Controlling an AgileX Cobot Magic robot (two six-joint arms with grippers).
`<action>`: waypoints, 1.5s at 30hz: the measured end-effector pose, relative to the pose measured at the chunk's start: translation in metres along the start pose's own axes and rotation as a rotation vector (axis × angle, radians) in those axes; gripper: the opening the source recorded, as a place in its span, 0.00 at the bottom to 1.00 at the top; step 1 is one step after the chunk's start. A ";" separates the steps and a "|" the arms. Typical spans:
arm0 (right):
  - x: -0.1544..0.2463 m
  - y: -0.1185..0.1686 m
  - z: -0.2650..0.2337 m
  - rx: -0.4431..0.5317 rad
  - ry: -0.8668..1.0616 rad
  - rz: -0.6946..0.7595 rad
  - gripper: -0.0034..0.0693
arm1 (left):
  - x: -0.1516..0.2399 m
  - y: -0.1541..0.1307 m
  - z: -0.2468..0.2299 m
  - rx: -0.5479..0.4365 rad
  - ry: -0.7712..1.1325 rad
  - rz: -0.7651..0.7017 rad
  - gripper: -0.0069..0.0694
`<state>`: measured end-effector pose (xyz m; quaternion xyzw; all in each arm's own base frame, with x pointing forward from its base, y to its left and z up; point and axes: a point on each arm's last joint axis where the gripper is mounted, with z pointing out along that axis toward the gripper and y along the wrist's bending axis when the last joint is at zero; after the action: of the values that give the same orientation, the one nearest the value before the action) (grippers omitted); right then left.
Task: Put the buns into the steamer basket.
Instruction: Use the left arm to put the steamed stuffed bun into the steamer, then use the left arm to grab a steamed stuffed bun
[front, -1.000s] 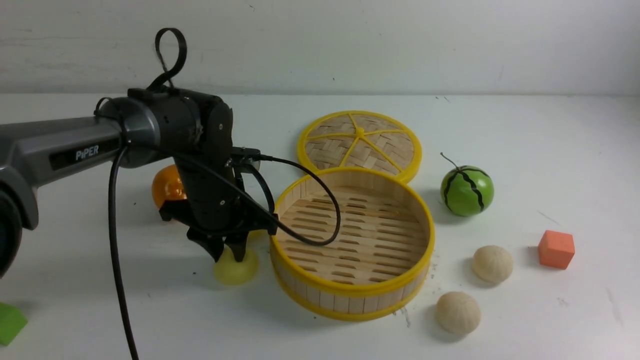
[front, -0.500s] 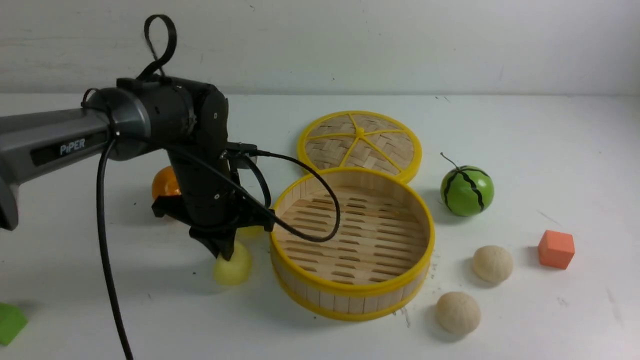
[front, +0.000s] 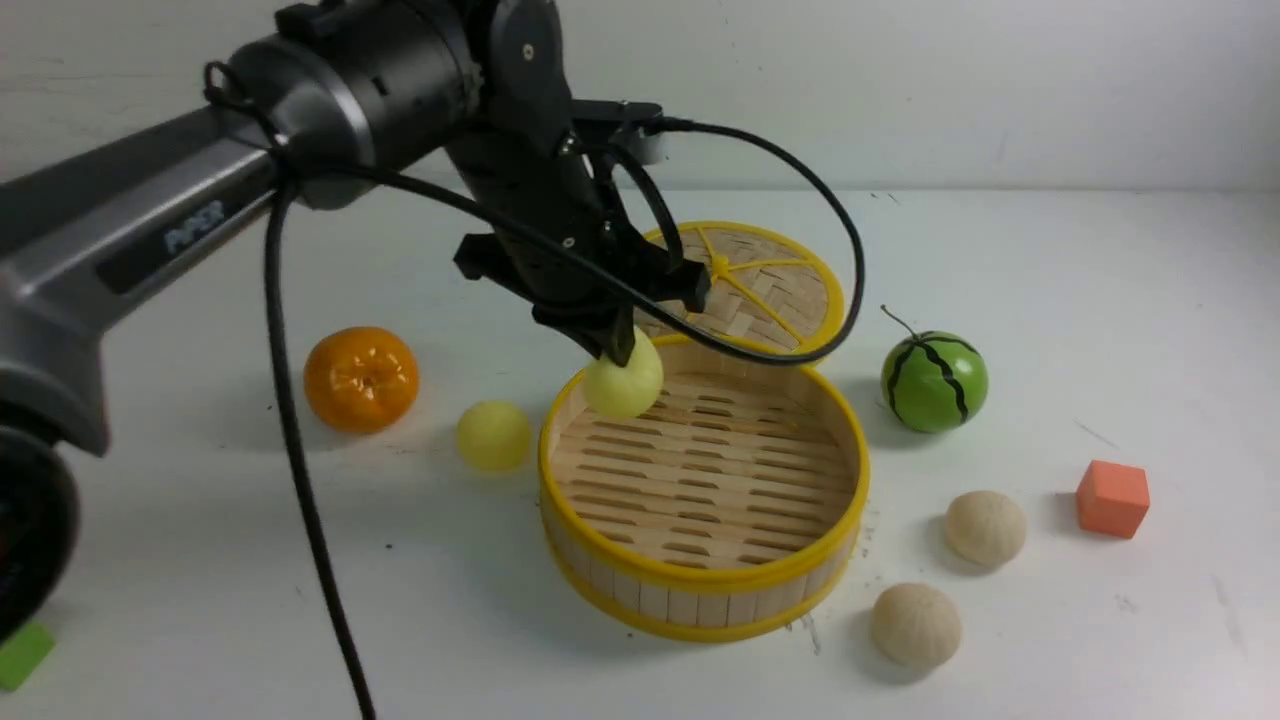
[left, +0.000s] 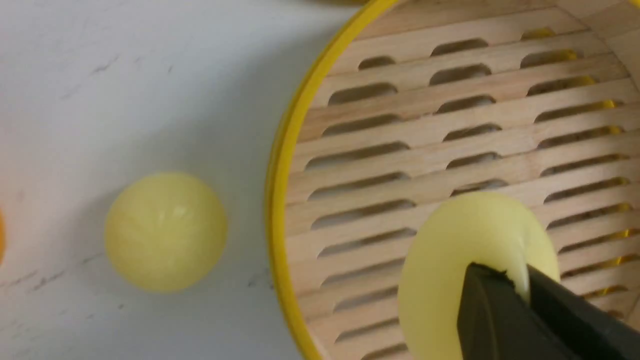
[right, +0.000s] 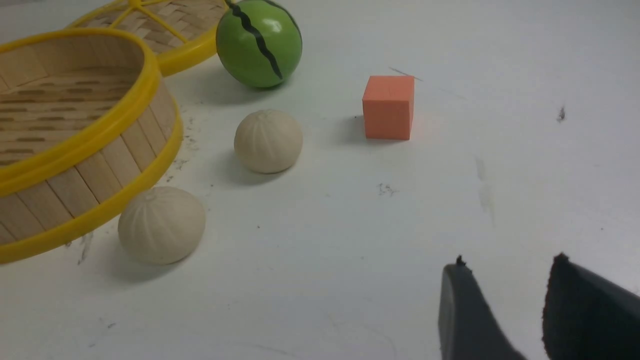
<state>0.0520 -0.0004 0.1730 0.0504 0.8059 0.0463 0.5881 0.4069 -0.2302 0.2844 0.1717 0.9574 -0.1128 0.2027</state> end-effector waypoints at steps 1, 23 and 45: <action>0.000 0.000 0.000 0.000 0.000 0.000 0.38 | -0.003 0.000 0.009 0.000 0.005 0.001 0.07; 0.000 0.000 0.000 0.000 0.000 0.000 0.38 | -0.017 0.005 0.043 -0.044 0.074 -0.019 0.65; 0.000 0.000 0.000 0.000 0.000 0.000 0.38 | 0.021 0.087 0.031 -0.194 0.148 -0.032 0.32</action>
<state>0.0520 -0.0004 0.1730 0.0504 0.8059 0.0463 0.5881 0.4320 -0.1531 0.2351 0.1436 0.9789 -0.0097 0.1453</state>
